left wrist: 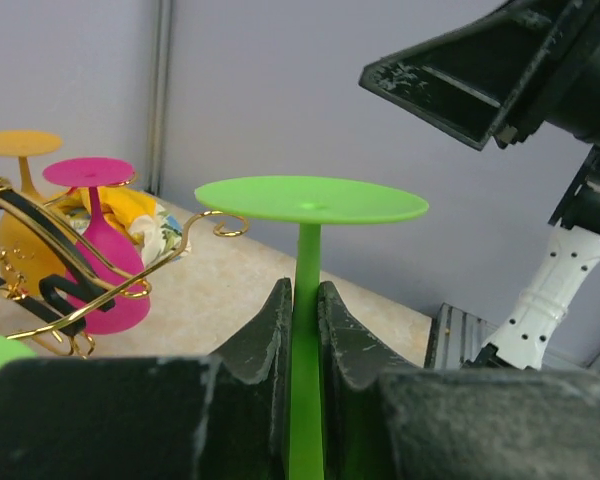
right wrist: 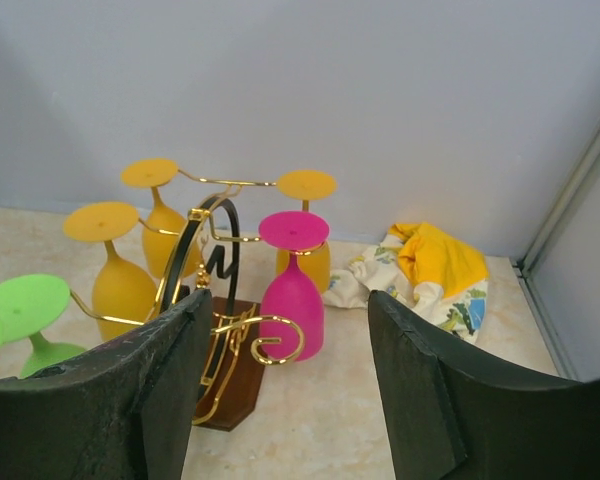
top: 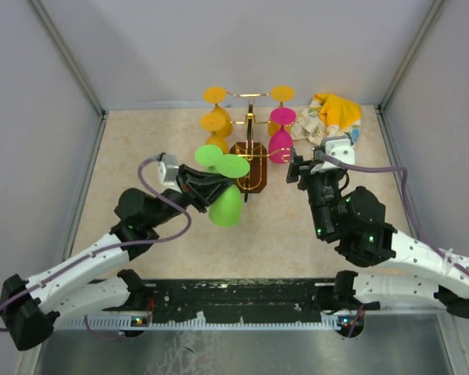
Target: Place the wine glass upside down on the wine glass rack
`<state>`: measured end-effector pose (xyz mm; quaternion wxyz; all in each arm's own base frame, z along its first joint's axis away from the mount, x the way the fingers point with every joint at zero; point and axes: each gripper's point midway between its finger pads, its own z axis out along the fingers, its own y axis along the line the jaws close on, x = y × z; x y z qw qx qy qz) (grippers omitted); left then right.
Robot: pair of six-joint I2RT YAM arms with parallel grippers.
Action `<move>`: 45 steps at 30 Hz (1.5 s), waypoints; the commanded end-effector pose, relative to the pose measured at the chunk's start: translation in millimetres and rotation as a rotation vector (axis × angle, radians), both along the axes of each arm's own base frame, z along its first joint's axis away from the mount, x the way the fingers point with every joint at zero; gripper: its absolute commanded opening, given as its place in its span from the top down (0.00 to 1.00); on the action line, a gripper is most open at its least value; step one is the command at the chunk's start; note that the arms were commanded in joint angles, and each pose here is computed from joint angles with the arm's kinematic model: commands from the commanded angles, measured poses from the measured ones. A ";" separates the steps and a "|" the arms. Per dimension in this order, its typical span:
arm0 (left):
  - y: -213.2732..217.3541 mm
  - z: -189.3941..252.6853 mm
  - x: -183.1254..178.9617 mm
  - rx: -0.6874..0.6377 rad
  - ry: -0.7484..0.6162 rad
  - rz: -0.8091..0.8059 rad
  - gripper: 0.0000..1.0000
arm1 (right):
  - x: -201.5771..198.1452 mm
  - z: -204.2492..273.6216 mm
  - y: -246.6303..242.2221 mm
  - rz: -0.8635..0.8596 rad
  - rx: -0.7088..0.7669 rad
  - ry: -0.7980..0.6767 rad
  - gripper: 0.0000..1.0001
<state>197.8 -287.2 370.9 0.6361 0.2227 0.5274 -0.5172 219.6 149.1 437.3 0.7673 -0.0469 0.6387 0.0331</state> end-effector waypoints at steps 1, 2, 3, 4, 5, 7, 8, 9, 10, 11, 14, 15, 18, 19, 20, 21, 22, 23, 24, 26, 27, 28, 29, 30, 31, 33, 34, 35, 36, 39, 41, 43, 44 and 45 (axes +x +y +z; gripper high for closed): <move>-11.5 12.8 -1.8 -0.063 -0.192 0.081 1.00 | -2.1 1.1 -15.1 -0.048 0.023 0.031 0.36; -17.6 8.9 -2.5 -0.066 -0.206 0.091 1.00 | -2.2 0.7 -16.2 -0.051 0.020 0.033 0.35; -22.0 5.2 -0.3 -0.070 -0.218 0.115 1.00 | -2.5 -0.3 -17.1 -0.052 0.019 0.036 0.35; -25.7 3.2 0.7 -0.078 -0.234 0.134 1.00 | -2.9 -1.1 -18.3 -0.053 0.020 0.038 0.35; -30.1 0.4 1.8 -0.085 -0.246 0.148 1.00 | -3.3 -1.7 -19.6 -0.054 0.024 0.040 0.35; -38.1 -2.8 5.2 -0.100 -0.265 0.177 1.00 | -4.5 -2.1 -21.5 -0.049 0.035 0.048 0.34; -41.7 -4.0 7.1 -0.109 -0.276 0.188 1.00 | -5.2 -2.0 -22.3 -0.044 0.040 0.053 0.32; -45.4 -5.5 7.8 -0.116 -0.291 0.194 1.00 | -5.7 -2.6 -22.5 -0.039 0.043 0.059 0.28; -50.2 -9.4 10.8 -0.120 -0.302 0.207 1.00 | -6.1 -2.6 -23.0 -0.037 0.042 0.063 0.23; -52.3 -9.8 12.8 -0.137 -0.305 0.218 1.00 | -6.2 -3.7 -23.4 -0.039 0.032 0.069 0.16; -61.8 -12.5 19.1 -0.159 -0.303 0.236 1.00 | -6.0 -4.3 -26.8 -0.060 0.007 0.078 0.01; -66.4 -15.0 21.7 -0.153 -0.299 0.242 1.00 | -6.0 -4.1 -28.9 -0.070 0.002 0.080 0.01; -77.3 -20.9 28.1 -0.151 -0.291 0.253 1.00 | -7.2 -1.3 -35.6 -0.086 0.010 0.079 0.01; -78.6 -19.9 29.3 -0.165 -0.289 0.260 1.00 | -7.7 -0.2 -38.3 -0.090 0.017 0.077 0.01; -80.7 -21.7 30.8 -0.172 -0.284 0.267 1.00 | -8.1 0.2 -40.1 -0.093 0.023 0.076 0.01; -82.6 -23.5 32.4 -0.180 -0.281 0.275 1.00 | -8.6 0.7 -41.9 -0.095 0.028 0.074 0.01; -84.5 -25.3 33.8 -0.185 -0.278 0.286 1.00 | -8.9 1.1 -43.5 -0.097 0.032 0.072 0.01; -85.3 -28.3 37.4 -0.188 -0.265 0.307 1.00 | -9.2 0.9 -44.7 -0.100 0.032 0.072 0.01; -86.4 -33.2 42.0 -0.189 -0.251 0.324 1.00 | -9.3 1.0 -46.2 -0.104 0.031 0.073 0.01; -86.4 -41.7 49.1 -0.197 -0.223 0.357 1.00 | -9.3 0.3 -47.4 -0.111 0.023 0.075 0.01; -85.9 -45.4 51.8 -0.201 -0.211 0.370 1.00 | -9.2 -0.2 -47.7 -0.114 0.018 0.075 0.01; -86.0 -49.1 53.9 -0.204 -0.200 0.383 1.00 | -9.3 -0.5 -47.6 -0.113 0.014 0.075 0.01; -86.2 -52.5 56.6 -0.204 -0.190 0.395 1.00 | -9.4 -0.4 -48.3 -0.115 0.013 0.075 0.01; -86.8 -55.0 58.3 -0.205 -0.185 0.403 1.00 | -9.4 -0.6 -48.7 -0.115 0.012 0.075 0.01; -87.5 -57.5 60.1 -0.205 -0.178 0.411 1.00 | -9.7 -0.4 -48.7 -0.112 0.012 0.074 0.01; -89.0 -59.0 62.9 -0.214 -0.173 0.424 1.00 | -9.9 -0.7 -49.0 -0.109 0.011 0.072 0.01; -90.1 -59.4 64.0 -0.219 -0.172 0.430 1.00 | -10.0 -0.6 -49.3 -0.107 0.012 0.071 0.01; -90.6 -58.7 65.6 -0.224 -0.173 0.436 1.00 | -10.1 -0.6 -49.6 -0.106 0.010 0.070 0.01; -91.8 -57.9 66.7 -0.229 -0.174 0.440 1.00 | -10.2 -0.8 -49.8 -0.106 0.007 0.070 0.01; -95.8 -57.7 69.6 -0.235 -0.175 0.449 1.00 | -10.4 -1.4 -51.1 -0.107 0.001 0.070 0.01; -95.5 -56.5 71.5 -0.245 -0.173 0.461 1.00 | -11.2 -1.4 -53.3 -0.107 0.005 0.069 0.01; -94.7 -56.7 74.1 -0.249 -0.170 0.476 1.00 | -11.7 -1.2 -55.3 -0.107 0.012 0.067 0.01; -94.6 -56.1 74.6 -0.252 -0.171 0.481 1.00 | -12.0 -1.4 -56.1 -0.106 0.014 0.066 0.01; -94.5 -56.7 75.9 -0.251 -0.170 0.487 1.00 | -12.2 -1.5 -56.5 -0.105 0.014 0.066 0.01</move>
